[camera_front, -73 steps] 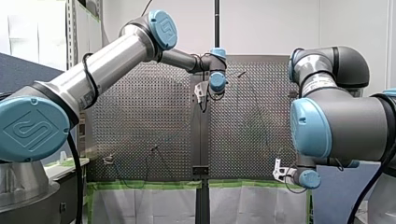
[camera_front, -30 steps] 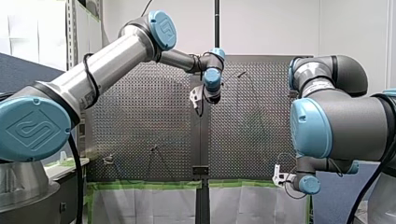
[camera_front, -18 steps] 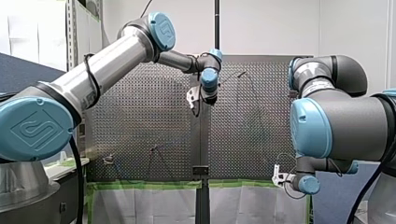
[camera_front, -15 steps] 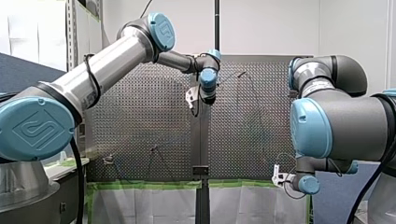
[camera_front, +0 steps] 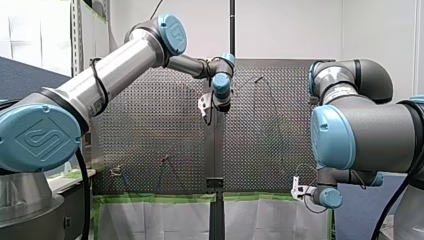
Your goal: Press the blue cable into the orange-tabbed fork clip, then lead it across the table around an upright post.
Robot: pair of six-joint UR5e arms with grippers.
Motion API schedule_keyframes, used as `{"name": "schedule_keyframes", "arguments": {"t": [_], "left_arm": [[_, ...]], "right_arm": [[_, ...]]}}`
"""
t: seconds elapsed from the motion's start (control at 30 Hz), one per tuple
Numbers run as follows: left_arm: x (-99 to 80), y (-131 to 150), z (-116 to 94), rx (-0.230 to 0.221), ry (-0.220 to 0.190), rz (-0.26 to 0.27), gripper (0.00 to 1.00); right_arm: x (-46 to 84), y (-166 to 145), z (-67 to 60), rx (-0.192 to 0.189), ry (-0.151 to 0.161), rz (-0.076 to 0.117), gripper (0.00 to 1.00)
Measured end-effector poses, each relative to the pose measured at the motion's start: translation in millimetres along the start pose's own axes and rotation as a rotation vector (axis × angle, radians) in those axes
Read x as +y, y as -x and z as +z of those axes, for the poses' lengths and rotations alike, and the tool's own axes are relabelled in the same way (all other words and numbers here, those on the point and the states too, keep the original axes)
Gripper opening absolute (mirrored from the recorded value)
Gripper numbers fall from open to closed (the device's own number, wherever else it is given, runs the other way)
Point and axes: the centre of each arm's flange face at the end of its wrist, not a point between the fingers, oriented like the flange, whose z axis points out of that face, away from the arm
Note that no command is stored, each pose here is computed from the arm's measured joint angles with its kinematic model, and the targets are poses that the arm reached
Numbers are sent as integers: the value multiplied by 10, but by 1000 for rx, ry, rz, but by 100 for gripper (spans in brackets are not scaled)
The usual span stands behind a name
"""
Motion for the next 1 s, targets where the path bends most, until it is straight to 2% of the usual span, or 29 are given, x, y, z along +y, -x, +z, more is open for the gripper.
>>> {"name": "schedule_keyframes", "arguments": {"t": [0.33,0.63,1.0], "left_arm": [[-52,197,-158,-15,-11,-6,100],[-172,200,-340,46,-67,10,100],[-306,350,-599,51,-105,13,100]], "right_arm": [[0,2,0,-1,0,0,0],[-6,5,-1,-2,-1,0,0],[-15,9,1,-2,-4,0,0]]}}
